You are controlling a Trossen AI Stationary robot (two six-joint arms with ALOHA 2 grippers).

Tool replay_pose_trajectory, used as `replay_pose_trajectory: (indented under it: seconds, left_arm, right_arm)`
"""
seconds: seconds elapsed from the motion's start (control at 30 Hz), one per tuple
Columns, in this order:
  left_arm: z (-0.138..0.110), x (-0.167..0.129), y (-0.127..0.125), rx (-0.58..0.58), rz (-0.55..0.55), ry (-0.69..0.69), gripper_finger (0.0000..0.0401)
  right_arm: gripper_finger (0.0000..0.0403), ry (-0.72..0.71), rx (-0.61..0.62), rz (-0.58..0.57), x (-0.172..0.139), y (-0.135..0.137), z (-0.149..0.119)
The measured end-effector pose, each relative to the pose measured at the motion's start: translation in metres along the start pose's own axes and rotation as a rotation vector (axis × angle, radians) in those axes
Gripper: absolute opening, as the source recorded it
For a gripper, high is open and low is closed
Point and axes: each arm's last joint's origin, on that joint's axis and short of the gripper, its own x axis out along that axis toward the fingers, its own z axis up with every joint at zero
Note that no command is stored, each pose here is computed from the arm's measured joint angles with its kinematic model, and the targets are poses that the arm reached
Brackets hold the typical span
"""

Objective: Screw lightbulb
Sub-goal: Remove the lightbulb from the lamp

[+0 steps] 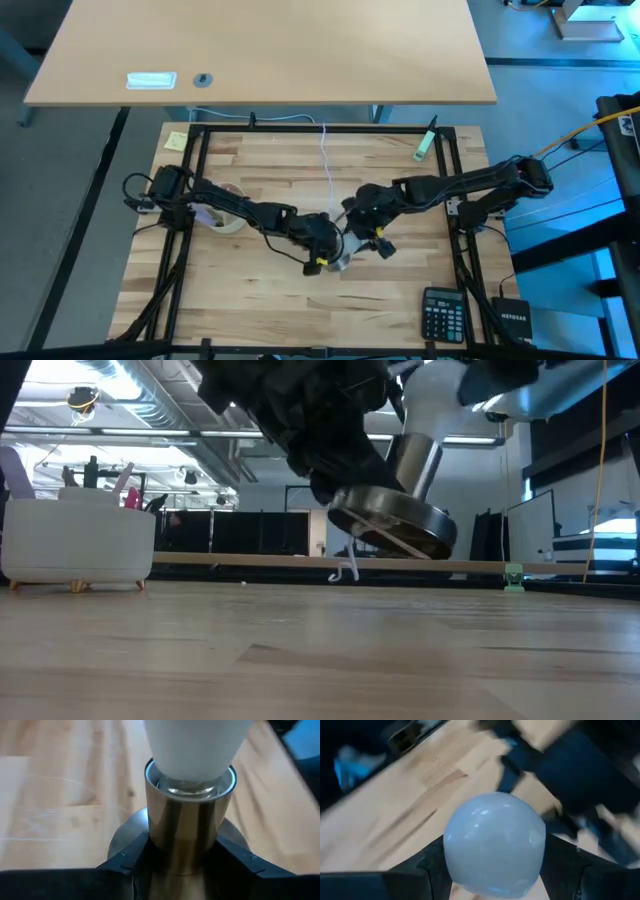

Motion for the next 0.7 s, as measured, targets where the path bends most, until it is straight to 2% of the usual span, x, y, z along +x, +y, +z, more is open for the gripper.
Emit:
replay_pose_trajectory:
  seconds: [0.17, 0.3, 0.4, 0.6, 0.7]
  left_arm:
    - [-0.001, 0.000, 0.002, -0.039, -0.116, 0.022, 0.0155]
    - [-0.001, 0.000, 0.000, -0.034, -0.154, 0.029, 0.0155]
    - [-0.001, 0.000, 0.000, -0.039, -0.150, 0.024, 0.0155]
    - [-0.001, 0.000, 0.000, -0.048, -0.147, 0.028, 0.0155]
    - [0.001, 0.000, 0.000, -0.048, -0.149, 0.010, 0.0155]
  right_arm:
    - [0.0236, -0.009, -0.370, 0.052, 0.012, 0.014, 0.005]
    - [0.0243, 0.020, -0.492, -0.009, 0.016, 0.022, 0.010]
    - [0.0254, 0.018, -0.487, -0.022, 0.016, 0.022, 0.011]
    - [0.0290, 0.024, -0.327, -0.027, 0.016, 0.022, 0.010]
    - [0.0310, 0.026, -0.296, -0.047, 0.016, 0.021, 0.011]
